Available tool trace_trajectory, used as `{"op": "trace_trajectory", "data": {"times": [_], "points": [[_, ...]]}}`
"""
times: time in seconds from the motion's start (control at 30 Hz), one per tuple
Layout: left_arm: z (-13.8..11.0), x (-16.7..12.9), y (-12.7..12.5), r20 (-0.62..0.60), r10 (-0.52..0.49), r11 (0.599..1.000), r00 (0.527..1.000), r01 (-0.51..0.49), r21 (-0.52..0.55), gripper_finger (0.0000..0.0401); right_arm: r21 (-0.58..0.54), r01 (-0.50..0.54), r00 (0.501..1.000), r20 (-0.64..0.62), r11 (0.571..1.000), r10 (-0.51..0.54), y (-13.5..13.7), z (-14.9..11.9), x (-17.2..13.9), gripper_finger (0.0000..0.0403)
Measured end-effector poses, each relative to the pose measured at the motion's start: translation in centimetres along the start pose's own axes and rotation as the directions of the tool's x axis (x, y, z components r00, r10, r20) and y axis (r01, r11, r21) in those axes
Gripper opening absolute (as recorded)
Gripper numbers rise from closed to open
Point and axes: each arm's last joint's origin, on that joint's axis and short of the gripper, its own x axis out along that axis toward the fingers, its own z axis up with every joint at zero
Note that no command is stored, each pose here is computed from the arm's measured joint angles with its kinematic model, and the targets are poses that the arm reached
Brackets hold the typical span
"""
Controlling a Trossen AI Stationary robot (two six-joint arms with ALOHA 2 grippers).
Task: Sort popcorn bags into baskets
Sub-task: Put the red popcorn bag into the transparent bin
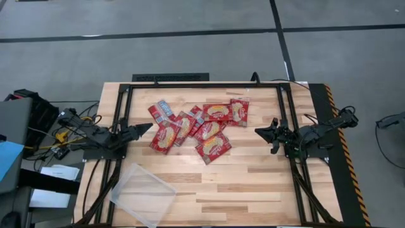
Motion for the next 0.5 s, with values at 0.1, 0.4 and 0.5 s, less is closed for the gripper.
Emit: {"op": "trace_trajectory", "data": {"times": [0.1,0.4,0.5], "points": [[-0.08,0.0,0.38,0.022,0.034,0.999,0.999,-0.035,0.011,0.03,0.0,0.0,1.0,0.0,1.0,0.0,0.0,0.0,0.0,0.0045],[0.06,-0.03,0.64,0.094,0.079,0.996,0.993,-0.082,0.038,0.03,-0.023,0.006,1.0,0.003,1.0,-0.006,-0.05,0.03,0.03,0.0044],[0.14,-0.04,0.71,0.126,0.095,0.992,0.988,-0.105,0.073,0.03,-0.024,0.006,1.0,0.003,1.0,-0.005,-0.05,0.03,0.03,0.0045]]}}
